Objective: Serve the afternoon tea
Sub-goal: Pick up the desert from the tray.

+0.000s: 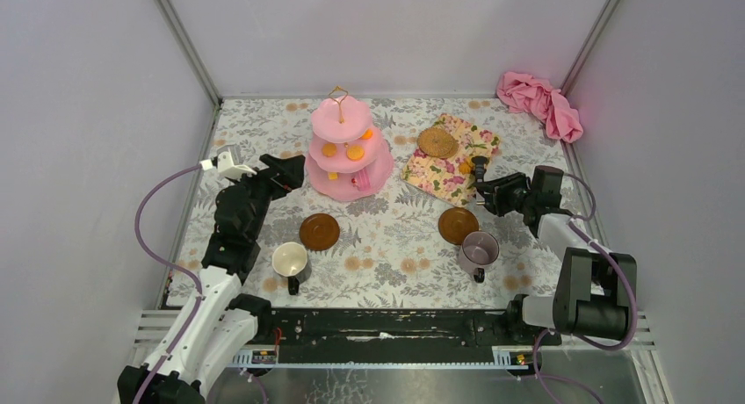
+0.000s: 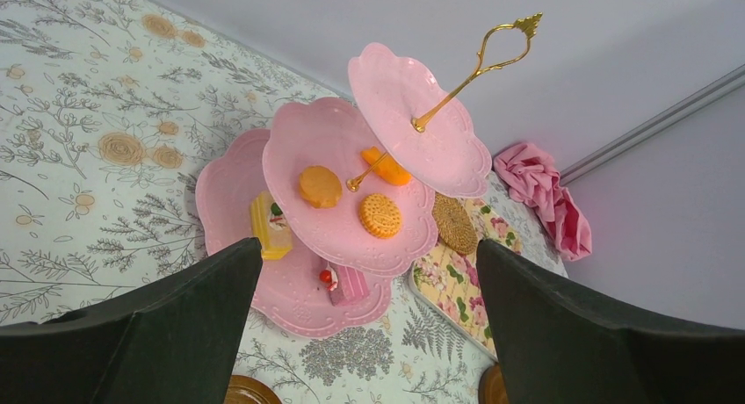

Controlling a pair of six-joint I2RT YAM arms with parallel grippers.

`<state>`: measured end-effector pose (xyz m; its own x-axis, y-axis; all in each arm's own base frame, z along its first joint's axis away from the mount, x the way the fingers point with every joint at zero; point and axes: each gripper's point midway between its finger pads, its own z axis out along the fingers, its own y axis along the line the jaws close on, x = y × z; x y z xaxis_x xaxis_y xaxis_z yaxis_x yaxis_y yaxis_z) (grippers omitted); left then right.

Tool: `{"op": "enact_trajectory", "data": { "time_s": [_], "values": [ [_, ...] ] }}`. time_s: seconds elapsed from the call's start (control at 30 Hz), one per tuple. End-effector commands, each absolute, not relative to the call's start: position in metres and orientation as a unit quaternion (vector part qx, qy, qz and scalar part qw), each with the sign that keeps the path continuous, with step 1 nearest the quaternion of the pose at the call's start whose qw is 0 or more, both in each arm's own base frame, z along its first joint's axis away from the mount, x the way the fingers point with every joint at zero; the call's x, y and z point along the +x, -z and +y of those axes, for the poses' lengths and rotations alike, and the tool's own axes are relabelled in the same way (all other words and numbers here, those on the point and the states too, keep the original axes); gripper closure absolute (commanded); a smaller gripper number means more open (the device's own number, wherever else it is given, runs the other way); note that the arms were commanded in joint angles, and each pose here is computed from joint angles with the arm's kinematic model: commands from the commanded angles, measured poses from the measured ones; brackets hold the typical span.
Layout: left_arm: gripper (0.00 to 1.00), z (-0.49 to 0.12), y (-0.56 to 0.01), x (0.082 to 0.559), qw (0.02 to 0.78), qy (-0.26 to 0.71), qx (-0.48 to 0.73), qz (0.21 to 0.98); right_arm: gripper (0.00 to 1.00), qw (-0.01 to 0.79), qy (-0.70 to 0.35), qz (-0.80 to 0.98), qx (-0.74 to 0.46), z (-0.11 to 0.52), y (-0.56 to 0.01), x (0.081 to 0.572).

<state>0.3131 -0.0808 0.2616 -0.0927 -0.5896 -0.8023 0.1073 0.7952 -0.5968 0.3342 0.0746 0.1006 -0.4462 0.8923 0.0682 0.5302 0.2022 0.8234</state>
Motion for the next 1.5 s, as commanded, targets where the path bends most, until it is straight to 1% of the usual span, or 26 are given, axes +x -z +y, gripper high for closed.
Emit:
{"op": "enact_trajectory", "data": {
  "time_s": [0.0, 0.6, 0.7, 0.73, 0.9, 1.13, 1.47],
  "values": [
    [0.0, -0.084, -0.266, 0.314, 0.656, 0.28, -0.171, 0.68, 0.61, 0.23, -0.432, 0.741, 0.46, 0.073, -0.116, 0.347],
    [0.0, -0.083, -0.266, 0.316, 0.657, 0.275, -0.172, 0.681, 0.61, 0.195, -0.47, 0.725, 0.465, 0.082, -0.096, 0.36],
    [0.0, -0.083, -0.265, 0.316, 0.656, 0.275, -0.172, 0.682, 0.63, 0.194, -0.475, 0.722, 0.464, 0.083, -0.094, 0.362],
    [0.0, -0.083, -0.265, 0.316, 0.657, 0.274, -0.172, 0.681, 0.64, 0.194, -0.476, 0.722, 0.463, 0.083, -0.094, 0.362],
    [0.0, -0.082, -0.264, 0.316, 0.656, 0.273, -0.172, 0.682, 0.84, 0.202, -0.48, 0.72, 0.458, 0.083, -0.096, 0.362],
    [0.0, -0.082, -0.265, 0.316, 0.658, 0.272, -0.172, 0.681, 0.99, 0.215, -0.473, 0.728, 0.447, 0.081, -0.105, 0.365],
    [0.0, -0.082, -0.265, 0.315, 0.657, 0.273, -0.173, 0.681, 1.0, 0.223, -0.464, 0.742, 0.43, 0.081, -0.108, 0.363]
  ]
}}
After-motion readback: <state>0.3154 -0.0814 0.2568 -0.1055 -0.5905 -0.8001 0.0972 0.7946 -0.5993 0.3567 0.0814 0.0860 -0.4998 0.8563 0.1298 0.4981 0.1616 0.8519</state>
